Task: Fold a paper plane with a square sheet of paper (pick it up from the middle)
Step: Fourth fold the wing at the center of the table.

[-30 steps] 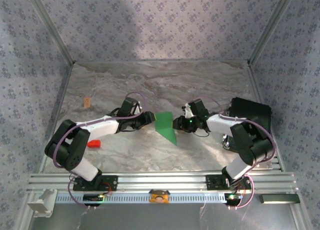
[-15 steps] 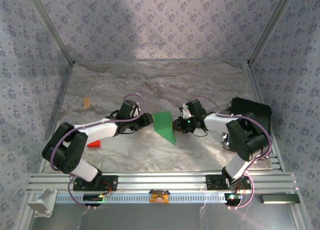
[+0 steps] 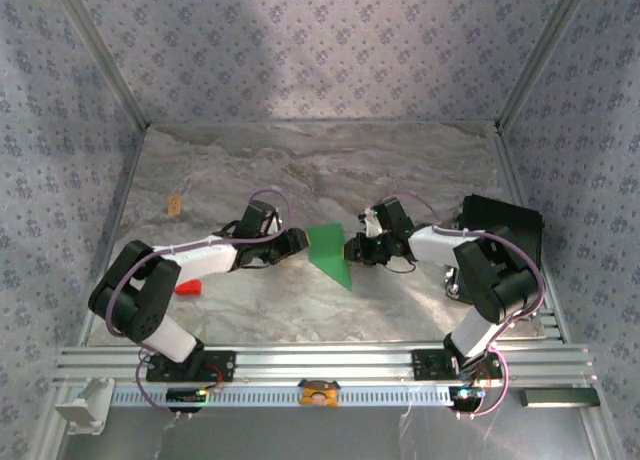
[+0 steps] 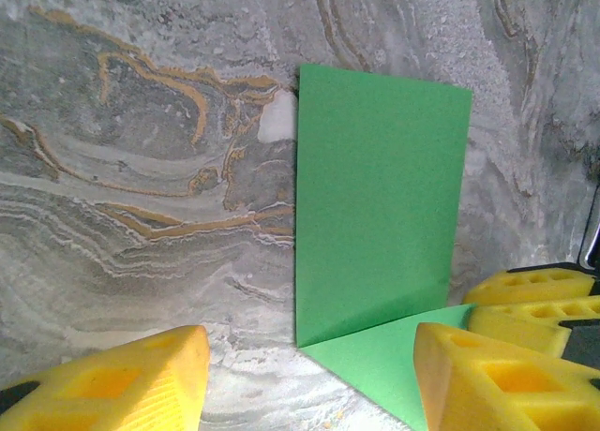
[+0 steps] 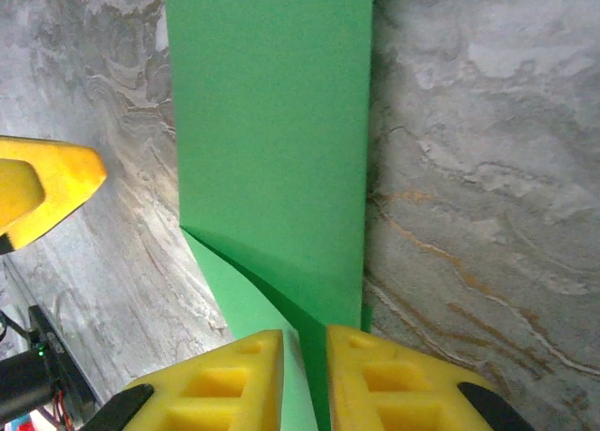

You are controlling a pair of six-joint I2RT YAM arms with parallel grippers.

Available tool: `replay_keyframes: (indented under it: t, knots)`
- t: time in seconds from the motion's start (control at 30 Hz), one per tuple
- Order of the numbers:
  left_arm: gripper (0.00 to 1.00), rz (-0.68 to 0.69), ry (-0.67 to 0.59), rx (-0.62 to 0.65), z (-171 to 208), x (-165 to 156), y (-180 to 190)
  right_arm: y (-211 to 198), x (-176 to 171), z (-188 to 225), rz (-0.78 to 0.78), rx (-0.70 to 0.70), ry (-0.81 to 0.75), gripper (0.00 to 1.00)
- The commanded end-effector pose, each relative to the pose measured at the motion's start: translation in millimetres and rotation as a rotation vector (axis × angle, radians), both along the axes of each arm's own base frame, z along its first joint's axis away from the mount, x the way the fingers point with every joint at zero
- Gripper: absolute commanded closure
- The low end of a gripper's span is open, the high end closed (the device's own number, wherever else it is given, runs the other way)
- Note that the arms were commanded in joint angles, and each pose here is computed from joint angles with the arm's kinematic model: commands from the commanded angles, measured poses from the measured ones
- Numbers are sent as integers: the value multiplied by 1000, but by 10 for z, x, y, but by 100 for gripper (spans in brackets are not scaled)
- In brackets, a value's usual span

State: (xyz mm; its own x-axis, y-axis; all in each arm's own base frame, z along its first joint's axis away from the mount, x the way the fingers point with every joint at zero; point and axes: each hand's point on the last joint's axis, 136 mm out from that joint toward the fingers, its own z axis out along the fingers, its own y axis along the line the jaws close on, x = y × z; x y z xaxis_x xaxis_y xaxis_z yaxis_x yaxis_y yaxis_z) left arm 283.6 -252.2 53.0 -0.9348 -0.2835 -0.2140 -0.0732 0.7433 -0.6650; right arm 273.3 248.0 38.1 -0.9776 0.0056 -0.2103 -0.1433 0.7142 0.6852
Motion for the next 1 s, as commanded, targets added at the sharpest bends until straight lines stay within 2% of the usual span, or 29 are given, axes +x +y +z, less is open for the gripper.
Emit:
replay_keyframes:
  t: [0.0, 0.37, 0.8, 0.97]
  knots:
    - [41, -24, -12, -48, 103, 81, -118, 55, 27, 50, 21, 29, -5, 80]
    - [40, -56, 24, -127, 119, 164, -237, 14, 10, 159, 27, 62, -31, 92]
    - [39, -41, 56, -168, 88, 262, -299, -49, 22, 239, 1, 126, -53, 96]
    - [44, -48, 60, -193, 87, 284, -351, -61, 19, 242, -1, 132, -54, 96]
